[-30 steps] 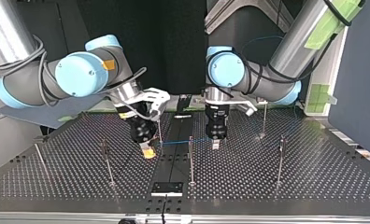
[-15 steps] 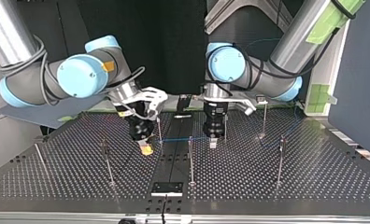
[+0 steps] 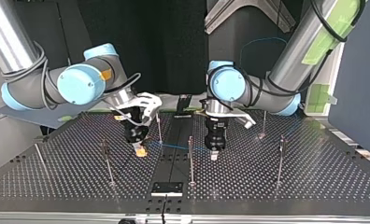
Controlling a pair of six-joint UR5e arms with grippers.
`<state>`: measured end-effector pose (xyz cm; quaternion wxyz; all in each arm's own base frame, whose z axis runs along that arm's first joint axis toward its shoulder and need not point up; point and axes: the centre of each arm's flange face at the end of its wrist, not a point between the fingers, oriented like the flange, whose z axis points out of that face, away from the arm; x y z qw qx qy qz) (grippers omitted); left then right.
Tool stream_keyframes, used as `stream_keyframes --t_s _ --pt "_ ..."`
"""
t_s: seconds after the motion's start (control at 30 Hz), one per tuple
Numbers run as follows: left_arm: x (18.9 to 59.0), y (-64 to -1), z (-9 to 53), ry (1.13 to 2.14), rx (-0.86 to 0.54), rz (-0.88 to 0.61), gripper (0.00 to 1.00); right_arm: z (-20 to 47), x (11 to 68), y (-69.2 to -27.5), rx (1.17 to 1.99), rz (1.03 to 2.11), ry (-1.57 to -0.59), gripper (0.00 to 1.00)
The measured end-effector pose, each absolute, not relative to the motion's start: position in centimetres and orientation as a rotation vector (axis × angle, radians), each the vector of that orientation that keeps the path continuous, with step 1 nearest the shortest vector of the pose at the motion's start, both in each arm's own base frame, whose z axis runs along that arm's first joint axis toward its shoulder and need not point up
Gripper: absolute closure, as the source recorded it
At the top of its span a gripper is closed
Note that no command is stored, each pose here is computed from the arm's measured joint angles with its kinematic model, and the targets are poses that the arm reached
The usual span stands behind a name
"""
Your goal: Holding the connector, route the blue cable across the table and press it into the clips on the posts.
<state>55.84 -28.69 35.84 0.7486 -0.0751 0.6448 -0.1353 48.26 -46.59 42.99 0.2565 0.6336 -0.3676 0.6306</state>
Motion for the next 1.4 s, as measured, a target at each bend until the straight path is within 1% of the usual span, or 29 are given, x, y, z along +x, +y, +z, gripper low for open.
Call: stream_keyframes --t_s 0.13,0.27,0.5,0.53,0.57,0.6,0.63,0.67,0.7,0.73,0.77,0.93,1.27,1.4 --pt "57.3 -28.3 35.8 1.418 -0.169 -0.29 1.0 42.7 47.7 -47.5 1.714 1.711 -1.005 1.0" --pt "58.4 -28.0 37.1 1.397 -0.175 -0.289 1.0 42.6 47.1 -48.3 1.704 1.708 -1.012 1.0" --pt "58.7 -28.0 37.9 1.395 -0.176 -0.29 1.0 42.6 46.3 -49.2 1.693 1.699 -1.023 1.0" --pt "58.7 -28.1 37.9 1.4 -0.175 -0.29 0.88 42.6 46.2 -49.2 1.693 1.699 -1.023 1.0" --pt "58.6 -28.2 37.8 1.407 -0.173 -0.29 0.69 42.6 46.2 -49.3 1.692 1.698 -1.025 1.0" --pt "58.5 -28.3 37.8 1.413 -0.171 -0.289 0.69 42.6 46.1 -49.3 1.692 1.697 -1.025 1.0" --pt "58.3 -28.4 37.7 1.42 -0.169 -0.288 0.55 42.5 46.1 -49.3 1.693 1.696 -1.026 1.0" --pt "58.2 -28.6 37.6 1.429 -0.165 -0.287 0.37 42.5 46.1 -49.4 1.693 1.695 -1.027 1.0" --pt "58.0 -28.7 37.5 1.436 -0.162 -0.286 0.37 42.5 46.1 -49.4 1.694 1.694 -1.028 1.0" --pt "57.9 -28.8 37.4 1.443 -0.159 -0.285 0.1 42.5 46.1 -49.4 1.694 1.694 -1.028 1.0" --pt "57.7 -29.0 37.3 1.453 -0.154 -0.282 0.0 42.5 46.1 -49.4 1.694 1.693 -1.029 1.0" --pt "56.8 -29.5 36.9 1.496 -0.125 -0.258 0.0 42.2 46.0 -49.4 1.698 1.692 -1.038 1.0" --pt "52.8 -30.1 36.1 1.595 -0.093 -0.245 0.0 40.1 45.8 -49.6 1.728 1.659 -1.07 1.0" --pt "51.2 -30.2 36.4 1.603 -0.083 -0.254 0.0 39.4 45.4 -49.9 1.73 1.646 -1.084 1.0"
